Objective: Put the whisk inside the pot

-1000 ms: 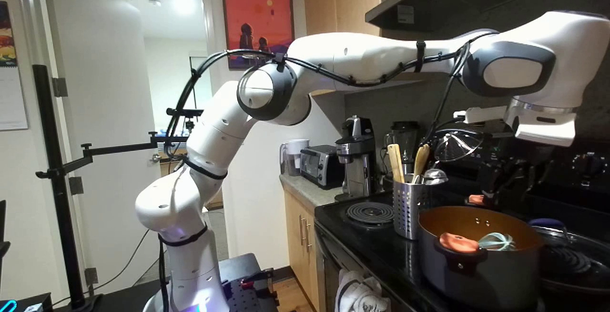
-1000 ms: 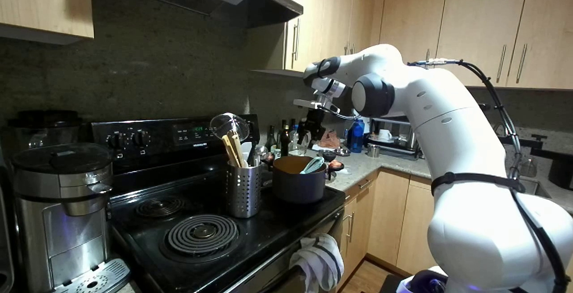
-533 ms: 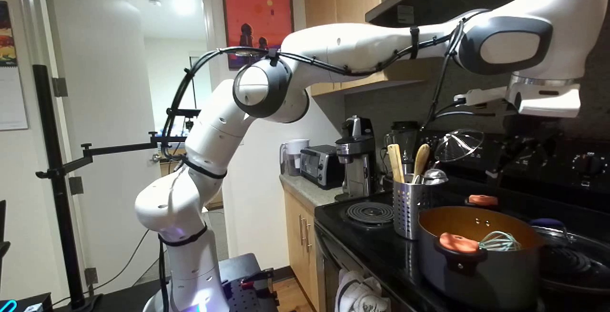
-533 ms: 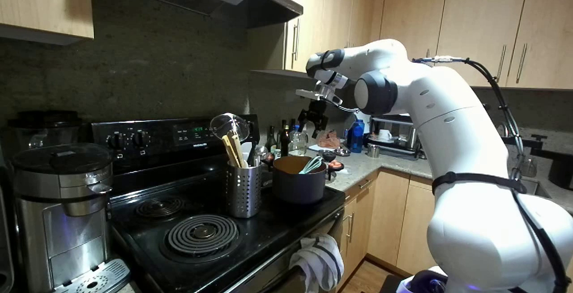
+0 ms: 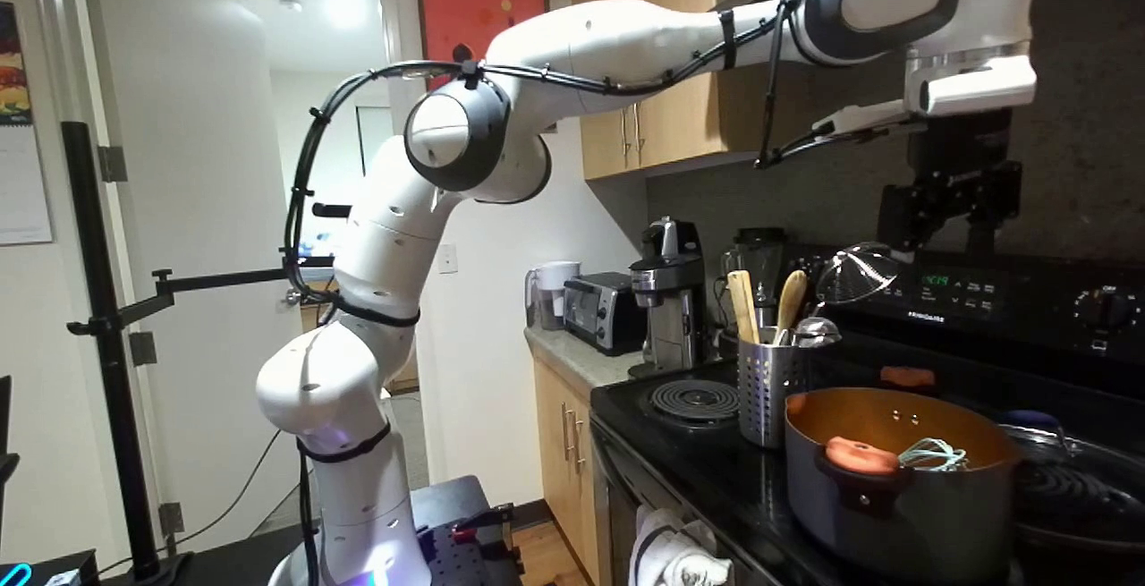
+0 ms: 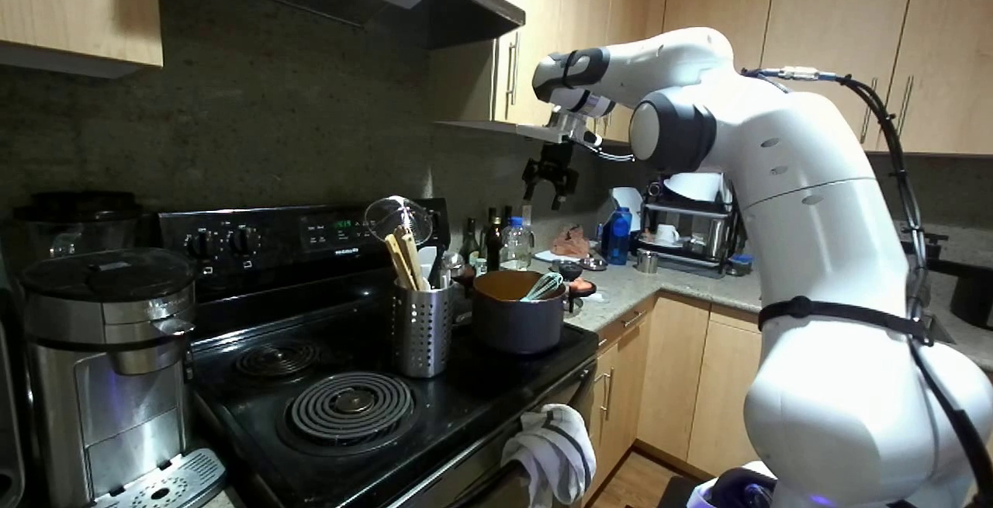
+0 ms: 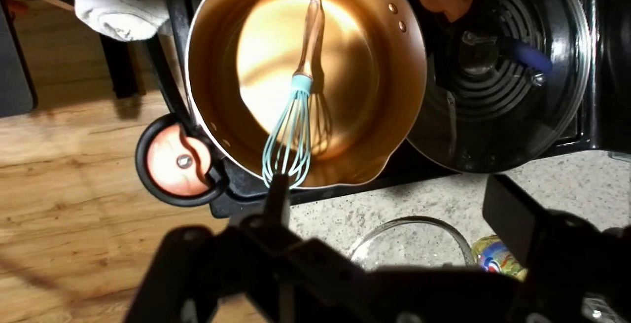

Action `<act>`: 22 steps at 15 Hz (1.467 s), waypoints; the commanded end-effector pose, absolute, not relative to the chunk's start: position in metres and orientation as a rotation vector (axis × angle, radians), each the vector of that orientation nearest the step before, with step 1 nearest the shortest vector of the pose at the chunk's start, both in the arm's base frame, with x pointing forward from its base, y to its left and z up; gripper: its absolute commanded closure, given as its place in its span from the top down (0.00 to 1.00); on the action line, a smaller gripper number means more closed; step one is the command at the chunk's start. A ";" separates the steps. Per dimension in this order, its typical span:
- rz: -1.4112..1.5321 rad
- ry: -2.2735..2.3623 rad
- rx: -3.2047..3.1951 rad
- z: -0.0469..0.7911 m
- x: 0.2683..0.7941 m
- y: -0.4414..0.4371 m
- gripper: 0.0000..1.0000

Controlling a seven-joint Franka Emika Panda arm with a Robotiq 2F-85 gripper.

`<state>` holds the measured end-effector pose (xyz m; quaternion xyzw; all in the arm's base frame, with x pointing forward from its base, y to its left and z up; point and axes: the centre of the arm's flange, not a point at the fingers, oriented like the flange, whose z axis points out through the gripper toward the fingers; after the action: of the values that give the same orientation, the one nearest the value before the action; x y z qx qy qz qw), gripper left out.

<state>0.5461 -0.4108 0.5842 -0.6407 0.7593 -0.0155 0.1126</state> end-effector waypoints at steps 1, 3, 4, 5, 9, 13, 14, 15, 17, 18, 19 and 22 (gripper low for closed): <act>-0.080 2.197 -1.955 0.596 0.517 -0.369 1.00; -0.084 2.180 -1.990 0.604 0.514 -0.352 1.00; -0.076 2.166 -2.011 0.606 0.513 -0.342 1.00; -0.069 2.152 -2.031 0.607 0.512 -0.331 1.00; -0.039 2.099 -2.110 0.593 0.513 -0.284 1.00; -0.042 2.047 -2.185 0.569 0.516 -0.246 1.00; -0.053 2.039 -2.201 0.561 0.518 -0.237 1.00; -0.063 2.032 -2.218 0.552 0.520 -0.230 1.00; -0.087 2.025 -2.256 0.535 0.521 -0.215 1.00; -0.099 2.019 -2.279 0.527 0.521 -0.207 1.00; -0.108 2.012 -2.301 0.519 0.520 -0.199 1.00; -0.127 1.957 -2.419 0.501 0.512 -0.174 1.00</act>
<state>0.5403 -0.2048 0.5144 -0.7644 0.6435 -0.0259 0.0323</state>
